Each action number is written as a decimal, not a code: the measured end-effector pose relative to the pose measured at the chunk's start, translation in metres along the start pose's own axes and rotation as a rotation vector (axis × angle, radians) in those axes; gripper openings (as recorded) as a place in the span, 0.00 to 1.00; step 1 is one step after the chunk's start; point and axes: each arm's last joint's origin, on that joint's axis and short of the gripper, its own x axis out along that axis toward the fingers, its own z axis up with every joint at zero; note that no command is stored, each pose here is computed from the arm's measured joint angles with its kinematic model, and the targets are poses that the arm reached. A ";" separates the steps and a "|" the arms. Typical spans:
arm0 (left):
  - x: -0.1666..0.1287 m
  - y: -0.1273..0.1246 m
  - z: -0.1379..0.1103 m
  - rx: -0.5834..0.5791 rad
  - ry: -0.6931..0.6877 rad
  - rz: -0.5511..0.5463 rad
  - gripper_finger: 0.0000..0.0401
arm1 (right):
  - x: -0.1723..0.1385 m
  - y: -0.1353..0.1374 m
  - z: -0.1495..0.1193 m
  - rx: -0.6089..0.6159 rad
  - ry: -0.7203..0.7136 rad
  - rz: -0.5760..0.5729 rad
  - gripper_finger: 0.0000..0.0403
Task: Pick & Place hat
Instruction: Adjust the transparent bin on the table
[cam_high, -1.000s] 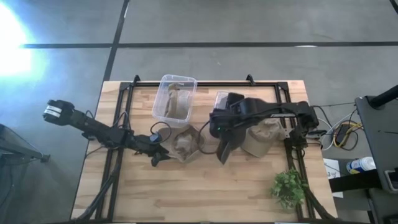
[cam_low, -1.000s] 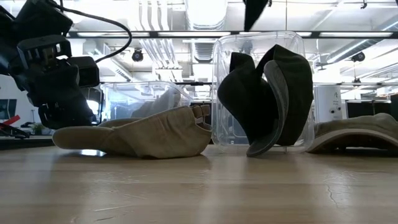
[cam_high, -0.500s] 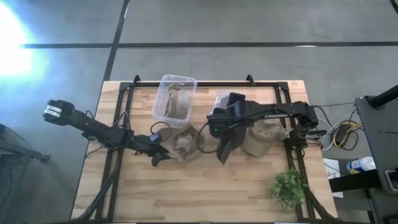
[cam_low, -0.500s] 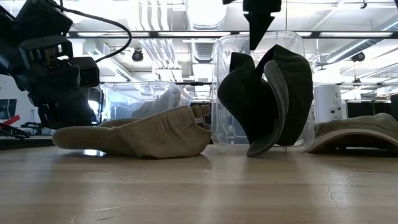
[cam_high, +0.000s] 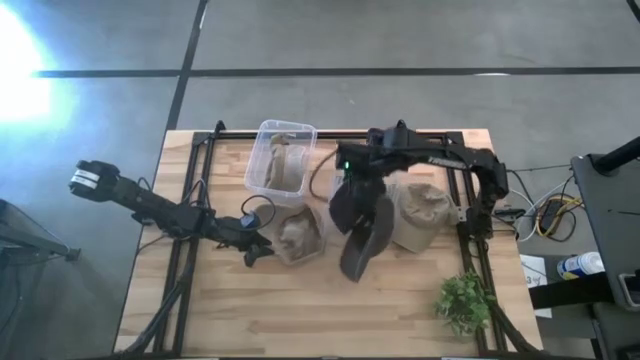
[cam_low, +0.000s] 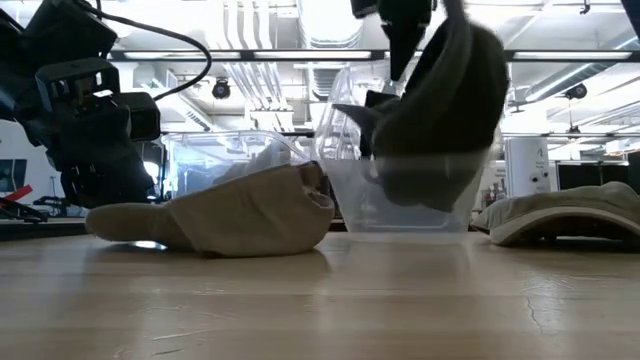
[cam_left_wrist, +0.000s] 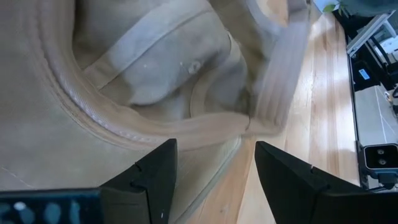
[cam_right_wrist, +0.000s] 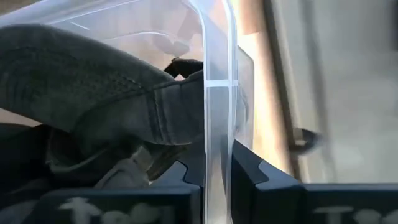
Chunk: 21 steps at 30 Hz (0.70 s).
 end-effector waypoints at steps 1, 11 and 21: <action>0.000 0.000 0.000 0.000 0.000 0.000 0.52 | 0.003 -0.004 0.001 0.002 0.004 0.040 0.07; 0.000 0.000 0.000 -0.017 0.000 0.000 0.52 | 0.063 -0.064 0.000 0.046 0.054 0.253 0.07; 0.000 0.000 0.000 -0.072 0.001 0.000 0.52 | 0.122 -0.100 -0.011 0.060 0.058 0.198 0.10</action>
